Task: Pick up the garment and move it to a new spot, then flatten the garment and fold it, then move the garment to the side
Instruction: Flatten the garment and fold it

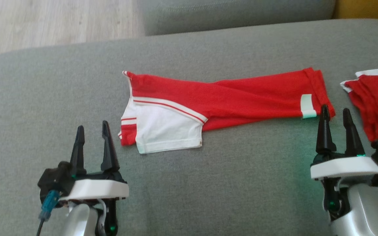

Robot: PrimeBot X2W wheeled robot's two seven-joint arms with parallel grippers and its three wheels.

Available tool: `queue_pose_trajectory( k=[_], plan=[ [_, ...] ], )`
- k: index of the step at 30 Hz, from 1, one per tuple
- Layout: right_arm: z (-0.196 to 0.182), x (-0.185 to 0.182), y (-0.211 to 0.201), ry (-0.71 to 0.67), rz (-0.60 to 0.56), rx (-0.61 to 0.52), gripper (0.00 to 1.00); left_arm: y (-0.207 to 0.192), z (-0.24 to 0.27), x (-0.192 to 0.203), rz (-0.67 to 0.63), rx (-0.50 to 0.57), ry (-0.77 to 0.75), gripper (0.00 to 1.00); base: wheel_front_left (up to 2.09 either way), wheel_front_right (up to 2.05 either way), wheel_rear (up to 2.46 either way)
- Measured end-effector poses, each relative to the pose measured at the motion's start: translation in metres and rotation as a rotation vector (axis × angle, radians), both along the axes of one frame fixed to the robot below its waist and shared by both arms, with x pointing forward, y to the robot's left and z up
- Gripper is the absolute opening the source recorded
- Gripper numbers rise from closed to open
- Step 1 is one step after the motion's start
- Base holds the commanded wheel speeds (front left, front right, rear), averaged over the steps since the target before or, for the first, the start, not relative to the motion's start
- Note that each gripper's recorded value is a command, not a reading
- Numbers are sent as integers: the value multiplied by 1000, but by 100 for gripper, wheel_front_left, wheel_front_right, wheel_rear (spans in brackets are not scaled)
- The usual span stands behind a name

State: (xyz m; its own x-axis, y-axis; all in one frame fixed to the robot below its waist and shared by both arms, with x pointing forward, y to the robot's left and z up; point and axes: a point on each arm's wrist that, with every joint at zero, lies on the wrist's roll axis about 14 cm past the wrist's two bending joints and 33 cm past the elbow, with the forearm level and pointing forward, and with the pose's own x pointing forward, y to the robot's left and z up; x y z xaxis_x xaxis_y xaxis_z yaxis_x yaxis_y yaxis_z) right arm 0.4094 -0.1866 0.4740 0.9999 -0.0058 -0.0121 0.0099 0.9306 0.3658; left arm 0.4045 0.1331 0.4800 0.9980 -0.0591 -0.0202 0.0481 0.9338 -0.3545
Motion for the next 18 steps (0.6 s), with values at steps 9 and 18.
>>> queue_pose_trajectory(
  k=[9,18],
  plan=[
    [-38,49,-29,167,-78,-36,100,-1,-2,30,-22,24,-17,100,0,0,0],
    [-109,69,-37,449,-101,-49,100,-1,-27,39,-24,19,42,100,0,0,0]
  ],
)
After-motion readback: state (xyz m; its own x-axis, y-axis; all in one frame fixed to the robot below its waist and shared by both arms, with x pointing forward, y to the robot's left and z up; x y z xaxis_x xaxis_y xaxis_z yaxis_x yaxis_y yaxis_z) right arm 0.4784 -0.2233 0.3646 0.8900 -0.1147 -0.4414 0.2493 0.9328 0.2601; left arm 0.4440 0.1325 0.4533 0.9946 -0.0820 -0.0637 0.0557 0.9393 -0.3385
